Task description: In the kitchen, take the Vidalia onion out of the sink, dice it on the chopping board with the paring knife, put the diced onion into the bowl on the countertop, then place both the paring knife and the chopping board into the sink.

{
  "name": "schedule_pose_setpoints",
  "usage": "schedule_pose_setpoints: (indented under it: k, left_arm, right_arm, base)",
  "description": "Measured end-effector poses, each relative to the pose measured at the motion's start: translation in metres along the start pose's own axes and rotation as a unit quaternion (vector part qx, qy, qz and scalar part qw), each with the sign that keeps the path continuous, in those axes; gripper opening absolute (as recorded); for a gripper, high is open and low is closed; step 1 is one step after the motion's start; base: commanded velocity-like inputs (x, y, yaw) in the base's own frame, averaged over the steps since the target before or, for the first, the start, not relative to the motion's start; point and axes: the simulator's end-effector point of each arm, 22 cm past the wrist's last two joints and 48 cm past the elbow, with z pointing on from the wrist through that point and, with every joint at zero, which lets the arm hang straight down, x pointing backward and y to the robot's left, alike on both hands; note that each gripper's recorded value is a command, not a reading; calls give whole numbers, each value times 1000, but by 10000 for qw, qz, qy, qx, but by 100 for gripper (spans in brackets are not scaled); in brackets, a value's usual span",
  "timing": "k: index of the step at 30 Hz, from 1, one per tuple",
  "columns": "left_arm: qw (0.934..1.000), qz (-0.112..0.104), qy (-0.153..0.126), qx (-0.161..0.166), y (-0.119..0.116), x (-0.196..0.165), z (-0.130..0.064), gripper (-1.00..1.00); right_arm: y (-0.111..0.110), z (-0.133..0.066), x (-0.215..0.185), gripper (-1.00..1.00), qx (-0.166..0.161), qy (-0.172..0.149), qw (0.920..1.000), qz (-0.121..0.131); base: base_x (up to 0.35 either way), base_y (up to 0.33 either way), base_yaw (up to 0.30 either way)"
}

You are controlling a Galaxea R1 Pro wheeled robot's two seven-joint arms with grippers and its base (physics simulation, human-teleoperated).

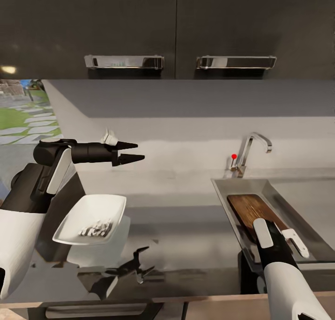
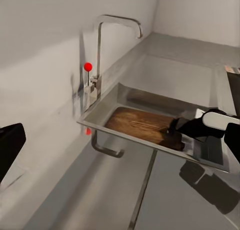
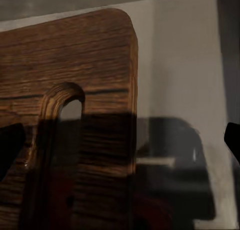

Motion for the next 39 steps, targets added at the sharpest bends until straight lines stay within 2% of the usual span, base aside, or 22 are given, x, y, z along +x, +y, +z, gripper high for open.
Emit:
schedule_pose_setpoints:
  k: [3, 17, 21, 24, 26, 29, 30, 31, 33, 39]
  left_arm:
    - [10000, 21, -9, -2, -2, -2, -1, 100]
    - [9999, 121, -51, -14, -9, -13, -5, 100]
    - [9999, 147, -62, -17, -11, -16, -7, 100]
    - [9998, 165, -69, -20, -13, -18, -7, 100]
    - [9998, 177, -75, -21, -14, -19, -8, 100]
    - [9998, 194, -82, -19, -15, -21, -9, 100]
    - [9998, 199, -84, -19, -16, -22, -9, 100]
    - [9998, 197, -84, -21, -16, -22, -9, 100]
    - [9998, 178, -82, -29, -15, -22, -10, 100]
    - [9998, 183, -90, -40, -17, -25, -12, 100]
  right_arm:
    - [10, -2, -2, 100, -208, -7, 9998, 22]
    - [32, -16, -24, 100, -626, -134, 9977, 218]
    - [41, -25, -39, 100, -771, -239, 9962, 342]
    - [56, -39, -55, 100, -1004, -389, 9934, 396]
    - [86, -69, -73, 100, -1461, -634, 9866, 347]
    - [102, -86, -77, 100, -1714, -688, 9826, 209]
    - [109, -94, -77, 100, -1823, -693, 9807, 115]
    - [122, -109, -75, 100, -2025, -682, 9769, -97]
    - [132, -123, -75, 100, -2208, -678, 9726, -281]
    - [141, -140, -78, 100, -2408, -605, 9672, -531]
  base:
    - [0, 0, 0]
    - [0, 0, 0]
    - [0, 0, 0]
    - [0, 0, 0]
    - [0, 0, 0]
    - [0, 0, 0]
    - [0, 0, 0]
    - [0, 0, 0]
    - [0, 0, 0]
    - [0, 0, 0]
